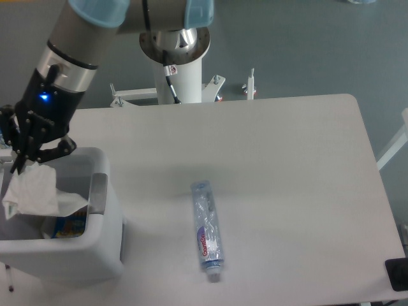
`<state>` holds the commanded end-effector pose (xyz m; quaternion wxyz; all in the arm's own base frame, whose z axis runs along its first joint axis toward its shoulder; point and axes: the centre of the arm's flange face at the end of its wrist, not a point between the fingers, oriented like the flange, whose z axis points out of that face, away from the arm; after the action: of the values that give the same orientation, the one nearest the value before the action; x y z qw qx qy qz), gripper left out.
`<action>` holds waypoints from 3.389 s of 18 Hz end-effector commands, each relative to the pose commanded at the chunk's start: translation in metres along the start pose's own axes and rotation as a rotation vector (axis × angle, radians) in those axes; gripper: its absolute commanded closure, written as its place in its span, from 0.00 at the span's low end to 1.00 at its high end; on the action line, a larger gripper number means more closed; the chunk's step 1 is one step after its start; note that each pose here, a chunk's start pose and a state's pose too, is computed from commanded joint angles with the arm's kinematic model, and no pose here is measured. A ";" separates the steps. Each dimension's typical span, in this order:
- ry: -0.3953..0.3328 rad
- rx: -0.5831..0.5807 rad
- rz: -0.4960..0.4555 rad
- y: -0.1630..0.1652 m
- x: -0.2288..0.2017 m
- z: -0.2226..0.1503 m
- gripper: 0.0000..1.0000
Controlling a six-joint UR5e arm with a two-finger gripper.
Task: Place the trash in the trash can
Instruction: 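Open the gripper to drop the wrapper into the bin, then move the gripper over the water bottle and lower it, then align the gripper over the bottle's label and close on it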
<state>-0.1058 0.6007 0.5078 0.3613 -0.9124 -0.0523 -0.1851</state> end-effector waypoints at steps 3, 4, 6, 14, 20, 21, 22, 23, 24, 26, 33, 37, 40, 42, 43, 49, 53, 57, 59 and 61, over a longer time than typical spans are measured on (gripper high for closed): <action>-0.002 0.005 0.013 -0.002 0.000 -0.001 0.19; -0.004 0.009 0.014 -0.004 0.001 -0.003 0.12; -0.008 0.021 0.017 -0.010 0.001 -0.008 0.00; -0.050 0.048 -0.032 -0.015 -0.032 -0.027 0.00; -0.142 0.113 -0.252 -0.016 -0.109 -0.072 0.00; -0.154 0.117 -0.269 -0.014 -0.120 -0.077 0.00; -0.173 0.119 -0.287 -0.011 -0.133 -0.081 0.00; -0.193 0.115 -0.306 -0.008 -0.148 -0.082 0.00; -0.216 0.107 -0.319 -0.005 -0.163 -0.081 0.00; -0.279 0.084 -0.350 0.003 -0.192 -0.081 0.00; -0.441 -0.132 -0.354 0.052 -0.289 -0.007 0.00; -0.436 -0.197 -0.355 0.070 -0.321 0.026 0.00; -0.433 -0.217 -0.366 0.080 -0.331 0.032 0.00; -0.486 -0.276 -0.372 0.094 -0.341 0.038 0.00; -0.513 -0.303 -0.375 0.099 -0.346 0.042 0.00; -0.559 -0.387 -0.393 0.122 -0.355 0.054 0.00; -0.572 -0.392 -0.387 0.123 -0.355 0.058 0.00; -0.570 -0.387 -0.377 0.120 -0.349 0.061 0.00; -0.566 -0.391 -0.374 0.122 -0.348 0.067 0.00; -0.561 -0.395 -0.362 0.123 -0.346 0.080 0.00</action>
<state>-0.3740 0.5780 0.2462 0.1117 -0.9556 -0.2727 0.0046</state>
